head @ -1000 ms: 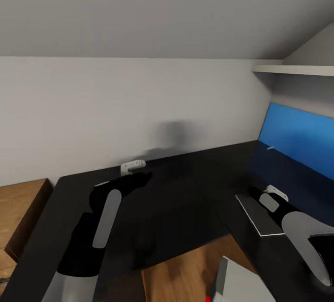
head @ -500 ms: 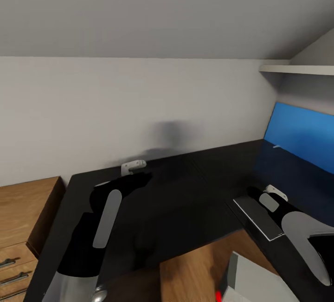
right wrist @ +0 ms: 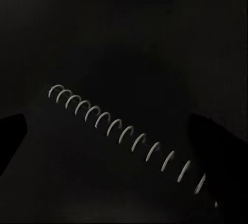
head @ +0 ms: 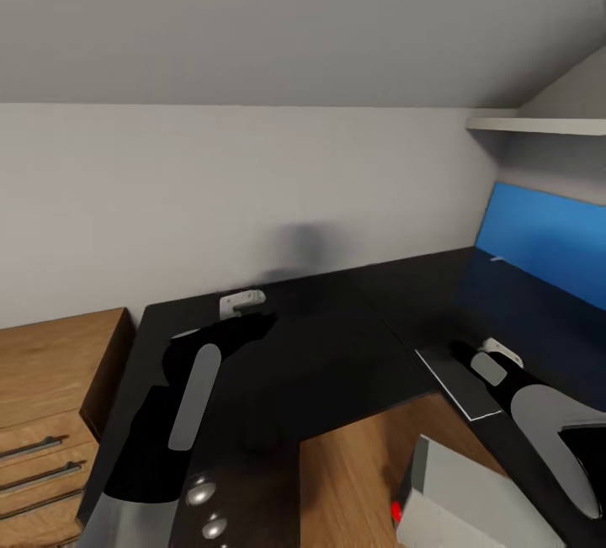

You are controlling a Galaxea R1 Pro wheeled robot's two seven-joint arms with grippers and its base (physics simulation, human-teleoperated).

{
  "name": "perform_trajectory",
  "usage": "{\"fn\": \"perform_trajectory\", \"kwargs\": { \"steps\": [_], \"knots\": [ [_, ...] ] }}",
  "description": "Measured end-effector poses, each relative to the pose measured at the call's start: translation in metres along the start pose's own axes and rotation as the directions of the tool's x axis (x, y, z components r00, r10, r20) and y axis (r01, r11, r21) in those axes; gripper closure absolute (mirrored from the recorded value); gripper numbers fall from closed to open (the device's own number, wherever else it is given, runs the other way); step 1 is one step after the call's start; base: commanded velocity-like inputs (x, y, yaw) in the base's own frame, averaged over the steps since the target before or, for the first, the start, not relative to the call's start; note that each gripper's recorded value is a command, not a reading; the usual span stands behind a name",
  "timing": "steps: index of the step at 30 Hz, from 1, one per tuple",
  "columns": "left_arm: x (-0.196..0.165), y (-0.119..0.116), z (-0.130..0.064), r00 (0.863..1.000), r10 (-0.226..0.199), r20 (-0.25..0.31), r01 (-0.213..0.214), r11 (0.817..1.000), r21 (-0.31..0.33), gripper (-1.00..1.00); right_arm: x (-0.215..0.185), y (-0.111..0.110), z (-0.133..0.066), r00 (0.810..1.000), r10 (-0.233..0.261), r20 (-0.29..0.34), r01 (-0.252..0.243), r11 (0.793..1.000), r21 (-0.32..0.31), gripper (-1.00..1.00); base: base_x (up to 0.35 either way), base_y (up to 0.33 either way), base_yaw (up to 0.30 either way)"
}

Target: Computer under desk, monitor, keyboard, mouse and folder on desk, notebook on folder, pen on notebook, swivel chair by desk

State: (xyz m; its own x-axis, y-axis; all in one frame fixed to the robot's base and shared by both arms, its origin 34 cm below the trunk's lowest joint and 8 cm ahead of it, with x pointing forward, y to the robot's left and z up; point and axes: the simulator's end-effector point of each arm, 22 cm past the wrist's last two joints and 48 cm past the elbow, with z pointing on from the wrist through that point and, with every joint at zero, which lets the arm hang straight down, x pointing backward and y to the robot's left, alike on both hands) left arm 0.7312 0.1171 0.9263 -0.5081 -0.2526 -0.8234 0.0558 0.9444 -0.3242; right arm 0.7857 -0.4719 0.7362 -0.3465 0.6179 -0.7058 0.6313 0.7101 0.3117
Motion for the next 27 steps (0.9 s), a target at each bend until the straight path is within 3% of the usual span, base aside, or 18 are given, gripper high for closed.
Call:
{"fn": "perform_trajectory", "kwargs": {
  "steps": [27],
  "knots": [
    [-0.0004,0.0006,-0.0004,1.000,-0.002,0.001,0.002,1.000,-0.001,-1.00,0.0074,-0.0073,0.0007,1.000,0.003,-0.015,-0.003,1.000,0.015,-1.00,-0.103,0.043,0.000]
  ]
}}
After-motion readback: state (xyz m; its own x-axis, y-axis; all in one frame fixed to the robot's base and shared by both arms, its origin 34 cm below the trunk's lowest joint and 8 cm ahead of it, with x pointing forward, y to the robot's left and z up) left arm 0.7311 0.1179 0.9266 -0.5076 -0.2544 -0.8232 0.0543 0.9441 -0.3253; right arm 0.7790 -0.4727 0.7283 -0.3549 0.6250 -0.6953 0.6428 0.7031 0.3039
